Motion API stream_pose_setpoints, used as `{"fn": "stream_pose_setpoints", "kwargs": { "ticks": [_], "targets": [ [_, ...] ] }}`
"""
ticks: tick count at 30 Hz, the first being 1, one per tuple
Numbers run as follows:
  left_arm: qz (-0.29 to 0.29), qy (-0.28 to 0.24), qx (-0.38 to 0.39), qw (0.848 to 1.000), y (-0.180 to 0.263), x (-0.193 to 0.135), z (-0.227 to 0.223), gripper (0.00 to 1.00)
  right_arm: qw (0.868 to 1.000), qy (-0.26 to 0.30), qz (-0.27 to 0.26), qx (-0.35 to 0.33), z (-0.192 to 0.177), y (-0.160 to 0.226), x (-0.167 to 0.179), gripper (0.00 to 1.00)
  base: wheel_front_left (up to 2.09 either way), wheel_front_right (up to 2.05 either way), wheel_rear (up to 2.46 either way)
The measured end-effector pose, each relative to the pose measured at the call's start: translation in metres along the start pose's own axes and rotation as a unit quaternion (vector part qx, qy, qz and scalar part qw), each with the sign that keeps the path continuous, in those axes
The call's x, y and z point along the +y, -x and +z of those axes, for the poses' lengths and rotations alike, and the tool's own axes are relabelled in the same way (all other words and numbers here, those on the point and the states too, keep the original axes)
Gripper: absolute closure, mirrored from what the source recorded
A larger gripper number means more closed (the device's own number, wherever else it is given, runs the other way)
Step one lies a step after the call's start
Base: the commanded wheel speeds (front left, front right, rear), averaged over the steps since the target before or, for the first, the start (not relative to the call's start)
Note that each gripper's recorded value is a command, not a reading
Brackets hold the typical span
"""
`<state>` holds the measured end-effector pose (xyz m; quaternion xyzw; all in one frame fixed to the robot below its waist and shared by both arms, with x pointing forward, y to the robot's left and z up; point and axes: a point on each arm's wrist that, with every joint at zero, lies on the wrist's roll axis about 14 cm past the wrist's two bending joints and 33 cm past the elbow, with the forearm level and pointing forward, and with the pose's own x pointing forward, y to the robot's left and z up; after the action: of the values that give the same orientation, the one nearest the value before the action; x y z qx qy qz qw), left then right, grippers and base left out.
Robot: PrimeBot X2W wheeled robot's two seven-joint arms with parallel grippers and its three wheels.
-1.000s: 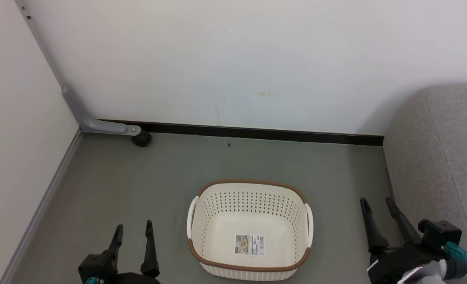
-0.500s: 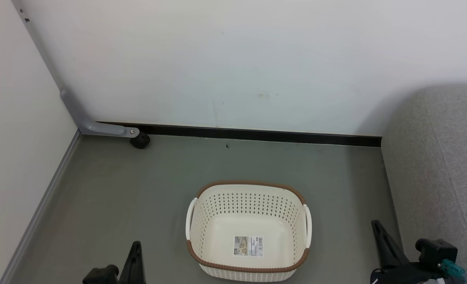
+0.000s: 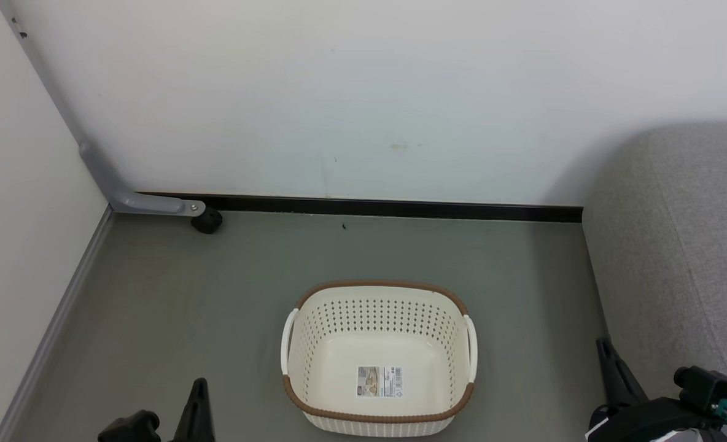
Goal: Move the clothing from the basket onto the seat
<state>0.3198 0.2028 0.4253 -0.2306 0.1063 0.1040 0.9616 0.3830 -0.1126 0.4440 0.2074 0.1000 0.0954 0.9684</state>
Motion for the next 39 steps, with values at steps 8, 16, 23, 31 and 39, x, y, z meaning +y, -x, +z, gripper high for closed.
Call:
{"fn": "stream_pose_setpoints", "kwargs": {
  "ticks": [8,16,23,31,39],
  "targets": [
    [0.002,0.051,0.012,0.999,-0.003,0.000,-0.001,1.00,0.998,-0.056,-0.020,-0.007,0.006,0.001,-0.010,1.00,0.00,0.00,0.00],
    [-0.001,0.102,0.023,0.994,-0.007,-0.002,-0.001,1.00,0.993,-0.110,-0.035,-0.013,0.011,0.003,-0.017,1.00,0.00,0.00,0.00],
    [-0.006,0.149,0.028,0.988,-0.012,-0.006,0.002,1.00,0.986,-0.160,-0.046,-0.021,0.016,0.005,-0.024,1.00,0.00,0.00,0.00],
    [-0.013,0.195,0.034,0.980,-0.016,-0.010,0.004,1.00,0.975,-0.213,-0.055,-0.032,0.022,0.007,-0.031,1.00,0.00,0.00,0.00],
    [-0.022,0.248,0.039,0.968,-0.019,-0.014,0.008,1.00,0.961,-0.267,-0.063,-0.043,0.028,0.009,-0.037,1.00,0.00,0.00,0.00]
  ]
}}
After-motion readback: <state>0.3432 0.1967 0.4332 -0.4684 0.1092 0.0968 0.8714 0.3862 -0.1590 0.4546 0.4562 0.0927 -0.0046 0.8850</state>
